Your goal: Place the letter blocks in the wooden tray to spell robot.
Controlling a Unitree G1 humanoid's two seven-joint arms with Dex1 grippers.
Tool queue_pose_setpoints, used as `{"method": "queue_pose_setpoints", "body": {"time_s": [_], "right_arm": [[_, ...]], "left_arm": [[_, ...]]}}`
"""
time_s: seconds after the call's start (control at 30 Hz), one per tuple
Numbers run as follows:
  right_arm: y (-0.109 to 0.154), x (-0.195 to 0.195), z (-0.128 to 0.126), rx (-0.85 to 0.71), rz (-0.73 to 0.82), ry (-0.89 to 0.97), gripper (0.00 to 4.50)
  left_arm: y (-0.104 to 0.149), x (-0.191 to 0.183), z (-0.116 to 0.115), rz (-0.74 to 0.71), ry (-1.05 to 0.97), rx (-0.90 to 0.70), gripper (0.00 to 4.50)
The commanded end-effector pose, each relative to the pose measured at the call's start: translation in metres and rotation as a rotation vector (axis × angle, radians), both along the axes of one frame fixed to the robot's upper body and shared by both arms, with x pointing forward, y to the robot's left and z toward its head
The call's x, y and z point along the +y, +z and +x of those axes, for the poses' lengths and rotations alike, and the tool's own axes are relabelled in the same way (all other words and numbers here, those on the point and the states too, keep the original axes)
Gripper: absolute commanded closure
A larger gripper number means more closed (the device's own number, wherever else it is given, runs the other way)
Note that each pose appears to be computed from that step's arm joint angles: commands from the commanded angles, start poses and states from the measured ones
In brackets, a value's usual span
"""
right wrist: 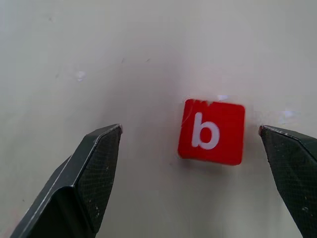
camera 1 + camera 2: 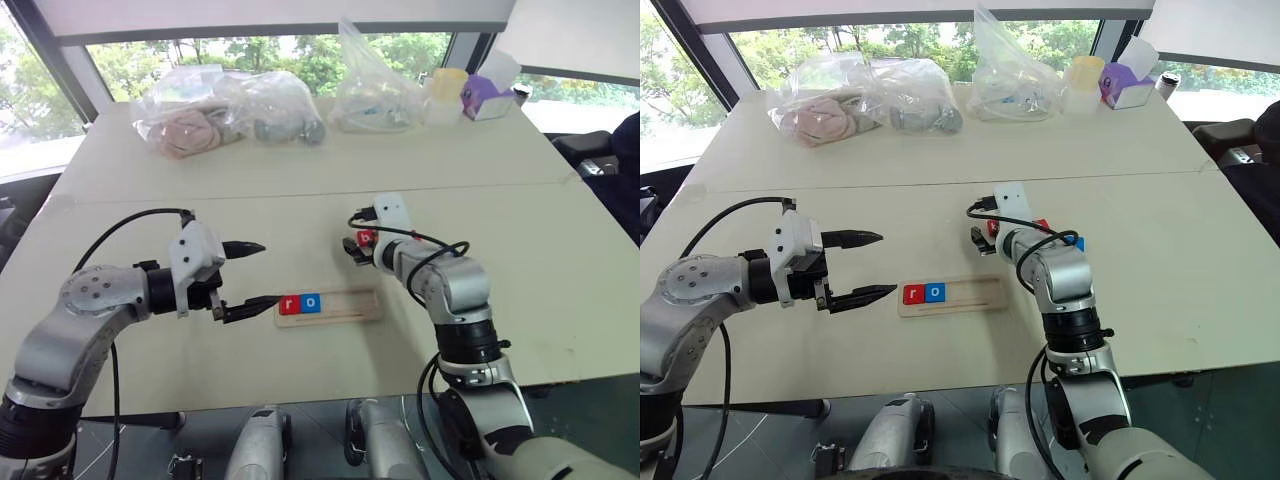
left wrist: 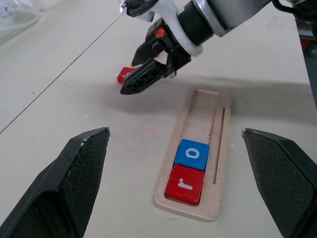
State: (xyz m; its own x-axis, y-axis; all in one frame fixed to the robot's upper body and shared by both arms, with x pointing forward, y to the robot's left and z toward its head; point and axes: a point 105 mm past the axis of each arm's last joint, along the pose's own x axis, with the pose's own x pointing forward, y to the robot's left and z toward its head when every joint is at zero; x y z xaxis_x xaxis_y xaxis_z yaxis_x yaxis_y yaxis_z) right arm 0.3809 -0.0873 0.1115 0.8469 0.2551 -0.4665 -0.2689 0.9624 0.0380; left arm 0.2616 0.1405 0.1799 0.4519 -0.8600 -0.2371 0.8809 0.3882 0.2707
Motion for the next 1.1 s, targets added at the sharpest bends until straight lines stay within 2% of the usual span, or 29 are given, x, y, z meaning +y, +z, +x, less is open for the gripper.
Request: {"method": "queue_pose_setpoints", "body": {"time_s": [0.03,0.27,0.33,0.37,0.4,0.53,0.63,0.8,0.97,1.1], "right_arm": [[0.0,0.005,0.006,0.011,0.034,-0.048,0.0],[-0.019,0.011,0.006,0.099,0.053,-0.105,0.0],[-0.022,0.013,0.005,0.108,0.041,-0.098,0.56],[-0.023,0.013,0.005,0.109,0.036,-0.096,1.16],[-0.023,0.013,0.005,0.11,0.034,-0.095,1.36],[-0.024,0.008,0.005,0.097,-0.011,-0.086,3.29],[-0.021,0.004,0.003,0.077,-0.05,-0.062,3.34],[0.015,-0.022,-0.012,0.008,-0.06,-0.021,3.34],[0.03,-0.061,-0.043,0.023,-0.107,-0.051,3.34],[0.018,-0.077,-0.082,0.033,-0.115,-0.069,3.34]], "left_arm": [[0.008,-0.003,-0.003,0.006,-0.015,-0.045,0.03],[0.008,-0.005,-0.002,0.007,-0.006,-0.056,0.03],[0.008,-0.005,-0.002,0.007,-0.003,-0.061,0.0],[0.008,-0.005,-0.002,0.005,-0.001,-0.062,0.0],[0.008,-0.005,-0.002,0.004,0.0,-0.063,0.0],[0.007,-0.006,-0.001,0.004,0.002,-0.063,0.0],[0.006,-0.007,-0.001,0.003,-0.003,-0.062,0.0],[0.005,-0.01,-0.001,0.0,-0.019,-0.057,0.0],[0.003,-0.012,-0.001,-0.006,-0.031,-0.05,0.0],[0.0,-0.012,-0.001,-0.01,-0.044,-0.041,0.0]]}}
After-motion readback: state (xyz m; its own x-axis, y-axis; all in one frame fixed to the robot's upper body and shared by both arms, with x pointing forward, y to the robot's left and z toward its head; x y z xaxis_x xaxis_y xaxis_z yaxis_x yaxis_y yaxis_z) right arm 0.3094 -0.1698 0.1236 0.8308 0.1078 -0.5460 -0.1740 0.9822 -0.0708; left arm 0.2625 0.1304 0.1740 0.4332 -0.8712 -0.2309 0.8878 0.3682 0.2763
